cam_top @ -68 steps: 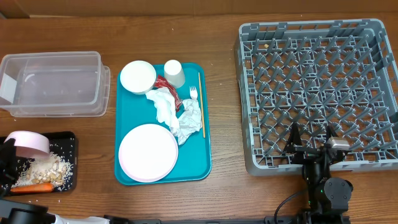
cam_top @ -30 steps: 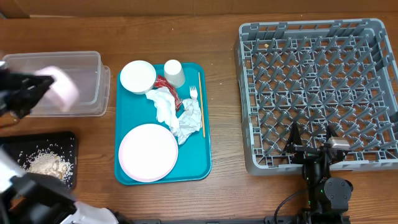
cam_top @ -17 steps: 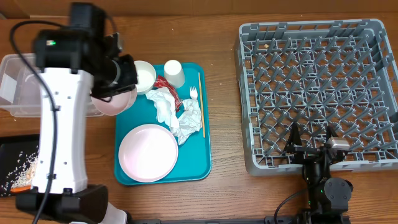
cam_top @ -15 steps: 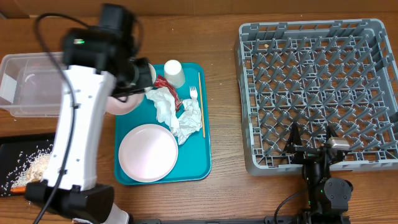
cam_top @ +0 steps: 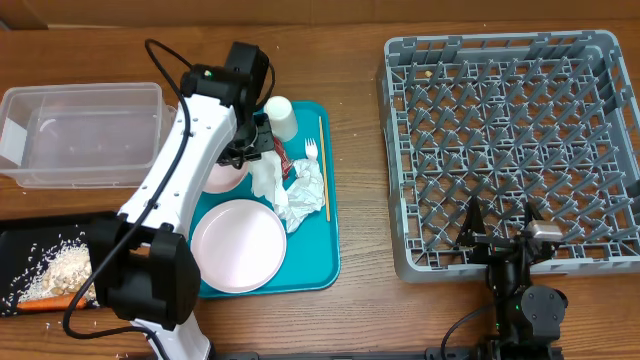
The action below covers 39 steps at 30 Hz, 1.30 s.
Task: Sort waste into correct bins and load items into the dishwasher
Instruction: 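Carry the empty pink bowl back and set it on the teal tray, then lower the left gripper onto the crumpled white tissue and grasp it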
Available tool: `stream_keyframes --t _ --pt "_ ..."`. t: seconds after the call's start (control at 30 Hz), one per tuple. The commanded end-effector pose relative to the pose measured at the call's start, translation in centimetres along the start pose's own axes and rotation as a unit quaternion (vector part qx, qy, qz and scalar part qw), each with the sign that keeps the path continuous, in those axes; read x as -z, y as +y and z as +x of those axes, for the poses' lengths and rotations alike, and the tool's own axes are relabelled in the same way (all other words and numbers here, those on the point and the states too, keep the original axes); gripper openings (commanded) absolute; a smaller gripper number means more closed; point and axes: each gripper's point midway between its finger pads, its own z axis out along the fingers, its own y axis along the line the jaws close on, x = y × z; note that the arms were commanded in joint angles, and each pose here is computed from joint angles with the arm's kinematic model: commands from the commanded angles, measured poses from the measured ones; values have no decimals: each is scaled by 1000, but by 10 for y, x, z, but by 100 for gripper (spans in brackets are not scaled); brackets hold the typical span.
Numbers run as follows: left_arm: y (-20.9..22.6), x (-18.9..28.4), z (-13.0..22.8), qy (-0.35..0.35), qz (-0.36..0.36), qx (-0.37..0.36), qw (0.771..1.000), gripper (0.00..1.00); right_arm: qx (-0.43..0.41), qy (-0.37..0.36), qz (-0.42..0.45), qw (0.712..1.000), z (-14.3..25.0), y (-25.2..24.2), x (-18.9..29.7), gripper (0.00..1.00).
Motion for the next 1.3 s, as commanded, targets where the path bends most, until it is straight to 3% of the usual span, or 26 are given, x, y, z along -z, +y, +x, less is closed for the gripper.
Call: stream_keyframes --t 0.0,0.4,0.57,0.63,0.8,0.93,1.07,1.17,1.27 --pt "12 -25 9 10 -32 8 999 4 1 0 1 1000 3 0 0 100" --pt "25 -54 8 -13 -64 7 998 4 1 0 1 1000 3 0 0 100" --pt "21 -59 20 11 -48 7 999 4 1 0 1 1000 3 0 0 100" --pt "22 -61 22 15 -49 6 999 12 1 0 1 1000 3 0 0 100" --pt "22 -60 21 14 -49 6 999 18 1 0 1 1000 3 0 0 100" --pt "21 -51 16 10 -49 -4 999 18 1 0 1 1000 3 0 0 100" --pt "18 -10 -1 -9 -51 -4 999 19 1 0 1 1000 3 0 0 100" --pt "13 5 11 26 -31 -5 999 22 1 0 1 1000 3 0 0 100" --pt "20 1 31 66 -42 -7 997 34 1 0 1 1000 3 0 0 100"
